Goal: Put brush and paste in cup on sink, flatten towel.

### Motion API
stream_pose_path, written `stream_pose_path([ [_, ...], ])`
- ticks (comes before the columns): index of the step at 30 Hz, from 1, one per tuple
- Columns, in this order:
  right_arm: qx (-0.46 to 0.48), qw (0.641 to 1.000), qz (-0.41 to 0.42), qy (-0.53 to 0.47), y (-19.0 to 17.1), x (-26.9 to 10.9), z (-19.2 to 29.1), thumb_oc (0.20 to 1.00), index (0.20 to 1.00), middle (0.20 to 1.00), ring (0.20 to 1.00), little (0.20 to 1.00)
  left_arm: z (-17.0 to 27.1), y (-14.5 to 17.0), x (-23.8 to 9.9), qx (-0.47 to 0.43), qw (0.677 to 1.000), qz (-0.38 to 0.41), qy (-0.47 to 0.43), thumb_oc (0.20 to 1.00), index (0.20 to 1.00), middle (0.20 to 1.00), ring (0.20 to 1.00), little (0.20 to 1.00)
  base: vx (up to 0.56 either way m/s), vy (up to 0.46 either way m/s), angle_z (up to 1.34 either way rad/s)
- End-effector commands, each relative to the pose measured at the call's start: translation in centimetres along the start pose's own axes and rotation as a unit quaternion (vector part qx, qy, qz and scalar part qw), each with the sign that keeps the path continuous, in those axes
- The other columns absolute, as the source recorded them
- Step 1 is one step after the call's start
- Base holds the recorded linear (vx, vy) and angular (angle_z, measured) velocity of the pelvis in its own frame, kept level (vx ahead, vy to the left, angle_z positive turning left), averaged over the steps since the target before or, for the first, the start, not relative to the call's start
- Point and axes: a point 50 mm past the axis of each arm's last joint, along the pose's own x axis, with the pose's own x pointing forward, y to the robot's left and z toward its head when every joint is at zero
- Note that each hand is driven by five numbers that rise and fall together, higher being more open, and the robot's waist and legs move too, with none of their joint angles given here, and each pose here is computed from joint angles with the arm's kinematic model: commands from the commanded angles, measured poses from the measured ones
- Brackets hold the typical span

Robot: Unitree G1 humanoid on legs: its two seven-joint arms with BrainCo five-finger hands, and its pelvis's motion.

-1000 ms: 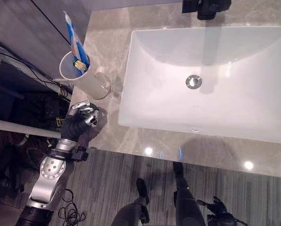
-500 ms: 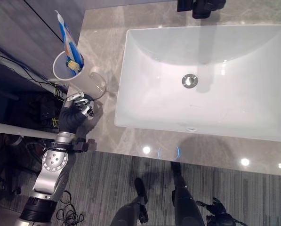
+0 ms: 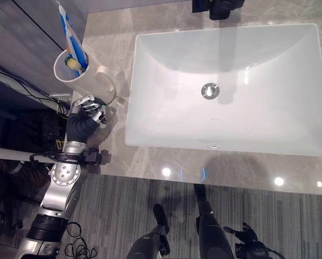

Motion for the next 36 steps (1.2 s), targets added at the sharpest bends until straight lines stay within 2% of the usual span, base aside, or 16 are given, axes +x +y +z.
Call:
stream_pose_path([
  [1,-0.003,1.0,0.0,0.005,0.7,-0.2,-0.5,1.0,1.0,1.0,1.0,1.0,1.5,0.9,1.5,0.016,0.998,0.036,-0.054,0.2,0.2,0.2,0.2,0.2,-0.01,-0.009,-0.04],
  [10,-0.008,1.0,-0.002,0.004,0.7,-0.2,-0.5,1.0,1.0,1.0,1.0,1.0,0.9,2.4,3.3,0.011,0.995,0.089,-0.04,0.2,0.2,0.2,0.2,0.2,0.0,0.004,-0.05],
  [17,-0.014,1.0,-0.001,-0.001,0.8,-0.1,-0.1,1.0,1.0,1.0,1.0,1.0,1.0,2.6,4.6,0.022,0.995,0.093,-0.038,0.2,0.2,0.2,0.2,0.2,0.0,-0.007,-0.03],
  [22,-0.015,1.0,-0.001,0.007,0.9,-0.1,-0.3,1.0,1.0,1.0,1.0,1.0,0.9,2.2,3.1,0.008,0.997,0.068,-0.037,0.2,0.2,0.2,0.2,0.2,0.0,-0.005,-0.03],
  [27,-0.016,1.0,-0.002,0.007,0.8,-0.1,-0.1,1.0,1.0,1.0,1.0,1.0,-0.4,2.4,1.4,-0.03,0.996,0.08,-0.01,0.2,0.2,0.2,0.2,0.2,0.0,0.0,0.0],
  [31,-0.014,1.0,0.0,0.001,0.8,0.0,0.3,1.0,1.0,1.0,1.0,1.0,-0.9,3.9,0.2,-0.011,0.994,0.112,0.006,0.2,0.2,0.2,0.2,0.2,0.0,0.0,0.0],
  [36,-0.021,1.0,0.003,-0.009,1.0,0.0,0.7,1.0,1.0,1.0,1.0,1.0,-0.6,5.0,0.5,0.008,0.991,0.136,-0.001,0.2,0.2,0.2,0.2,0.2,0.0,0.0,0.0],
])
